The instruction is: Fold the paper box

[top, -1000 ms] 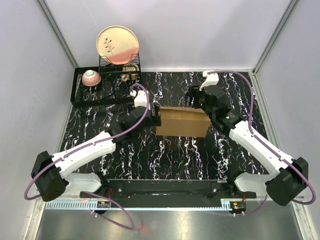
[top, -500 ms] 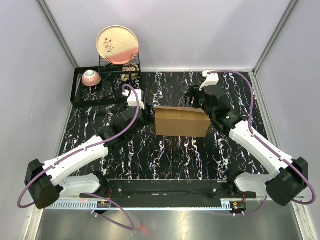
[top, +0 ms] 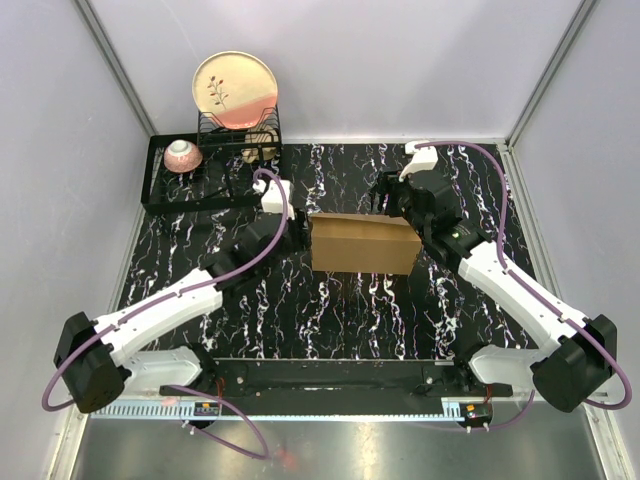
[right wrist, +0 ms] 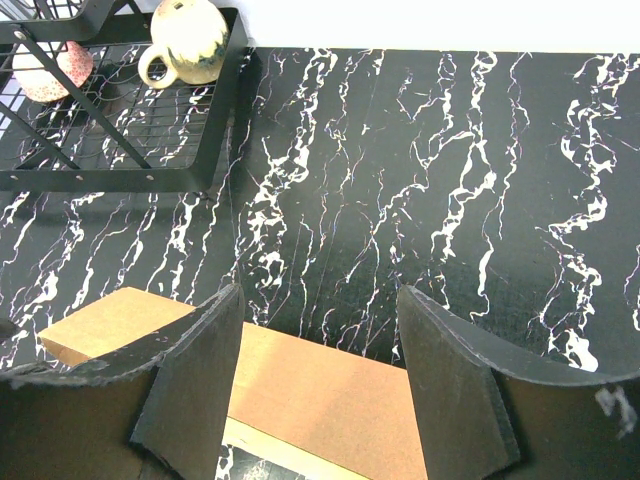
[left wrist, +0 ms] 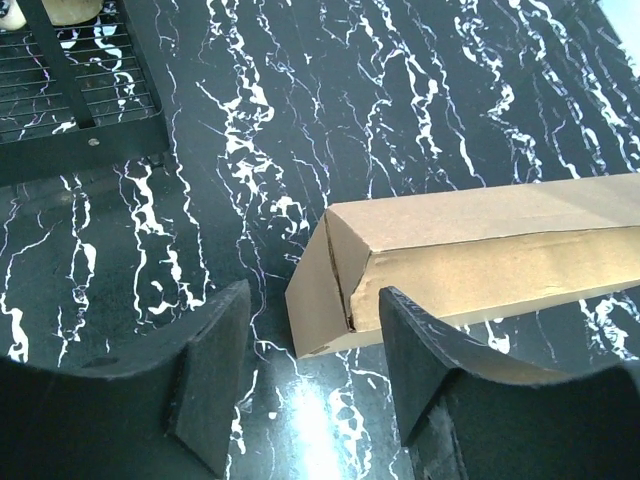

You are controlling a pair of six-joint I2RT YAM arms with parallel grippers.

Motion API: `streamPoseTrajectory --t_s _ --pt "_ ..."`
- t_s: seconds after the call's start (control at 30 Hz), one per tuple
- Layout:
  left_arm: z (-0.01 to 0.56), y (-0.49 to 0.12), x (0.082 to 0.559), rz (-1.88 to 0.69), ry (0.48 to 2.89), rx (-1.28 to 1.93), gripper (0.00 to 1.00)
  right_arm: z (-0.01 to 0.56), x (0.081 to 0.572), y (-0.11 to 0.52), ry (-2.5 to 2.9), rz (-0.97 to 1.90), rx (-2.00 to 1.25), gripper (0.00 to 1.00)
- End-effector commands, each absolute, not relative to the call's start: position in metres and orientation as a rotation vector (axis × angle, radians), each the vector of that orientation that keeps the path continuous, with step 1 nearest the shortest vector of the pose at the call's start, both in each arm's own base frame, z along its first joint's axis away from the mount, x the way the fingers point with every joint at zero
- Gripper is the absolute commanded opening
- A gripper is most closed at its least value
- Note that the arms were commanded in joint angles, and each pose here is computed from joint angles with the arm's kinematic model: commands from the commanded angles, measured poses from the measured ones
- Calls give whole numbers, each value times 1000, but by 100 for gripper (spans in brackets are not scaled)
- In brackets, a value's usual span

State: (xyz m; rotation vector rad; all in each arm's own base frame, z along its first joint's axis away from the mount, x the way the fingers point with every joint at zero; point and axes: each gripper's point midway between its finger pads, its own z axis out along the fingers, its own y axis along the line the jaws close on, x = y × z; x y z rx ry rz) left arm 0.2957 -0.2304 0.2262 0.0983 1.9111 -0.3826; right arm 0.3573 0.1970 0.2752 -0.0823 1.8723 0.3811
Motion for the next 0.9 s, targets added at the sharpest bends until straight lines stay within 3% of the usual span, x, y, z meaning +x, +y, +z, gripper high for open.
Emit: streamPoseTrajectory --t_s 0.0,0.87 --pt "236 -239 304 -407 1877 119 55 306 357 193 1796 387 -64 69" --pt "245 -252 317 -449 1857 137 40 297 358 196 1815 392 -69 68"
